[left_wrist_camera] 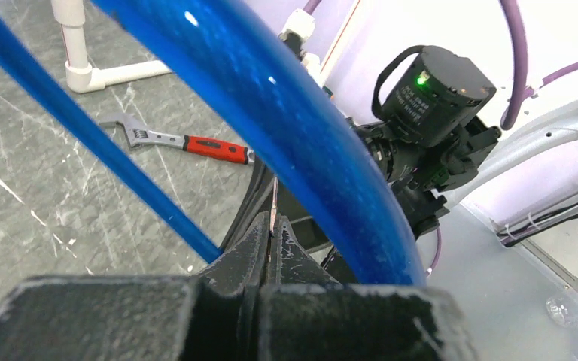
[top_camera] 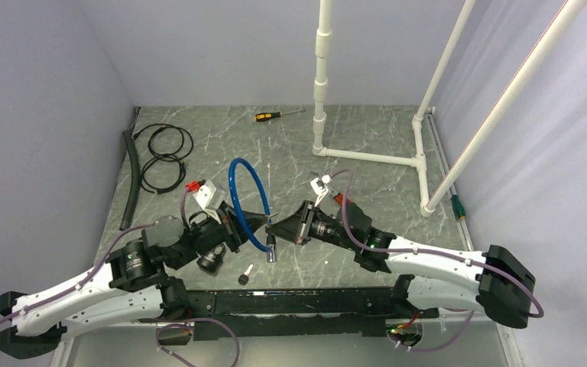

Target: Unlock with the key

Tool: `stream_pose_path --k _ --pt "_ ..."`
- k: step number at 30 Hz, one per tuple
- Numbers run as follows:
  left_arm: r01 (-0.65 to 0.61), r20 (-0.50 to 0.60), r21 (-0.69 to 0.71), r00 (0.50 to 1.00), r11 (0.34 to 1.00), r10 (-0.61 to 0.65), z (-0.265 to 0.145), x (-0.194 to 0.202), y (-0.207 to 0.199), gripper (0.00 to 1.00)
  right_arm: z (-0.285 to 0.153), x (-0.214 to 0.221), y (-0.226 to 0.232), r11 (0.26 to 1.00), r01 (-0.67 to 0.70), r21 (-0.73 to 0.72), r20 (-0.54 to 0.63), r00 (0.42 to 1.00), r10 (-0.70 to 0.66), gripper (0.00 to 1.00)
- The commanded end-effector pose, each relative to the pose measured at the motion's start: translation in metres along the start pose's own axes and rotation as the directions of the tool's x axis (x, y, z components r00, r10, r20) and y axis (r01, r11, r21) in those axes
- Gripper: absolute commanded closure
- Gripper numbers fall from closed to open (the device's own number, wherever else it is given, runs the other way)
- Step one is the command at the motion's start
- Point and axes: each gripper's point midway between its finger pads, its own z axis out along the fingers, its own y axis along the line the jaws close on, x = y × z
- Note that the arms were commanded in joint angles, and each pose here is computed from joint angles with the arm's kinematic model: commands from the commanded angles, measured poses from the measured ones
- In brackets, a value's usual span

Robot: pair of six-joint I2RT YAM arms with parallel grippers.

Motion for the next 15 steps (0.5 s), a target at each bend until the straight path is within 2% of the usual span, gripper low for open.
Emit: stream_pose_path --k 1,10,15 --pt "-0.015 0.097 0.056 0.995 0.998 0.010 0.005 -0.033 -0.018 1.00 0.016 -0.008 0.017 0.999 0.004 -0.037 0.000 1.000 -0.004 1.00" --pt "0.002 0.098 -0.021 0.995 1.000 0.000 0.011 -0.021 0.000 1.00 0.041 0.019 -0.012 0.999 -0.042 0.019 -0.115 0.992 0.044 1.00" --pt "-0.035 0.021 -0.187 0.999 0.982 0.040 0.019 0.010 0.036 1.00 0.050 0.032 -0.032 0.995 -0.067 0.072 -0.155 0.985 0.078 0.78"
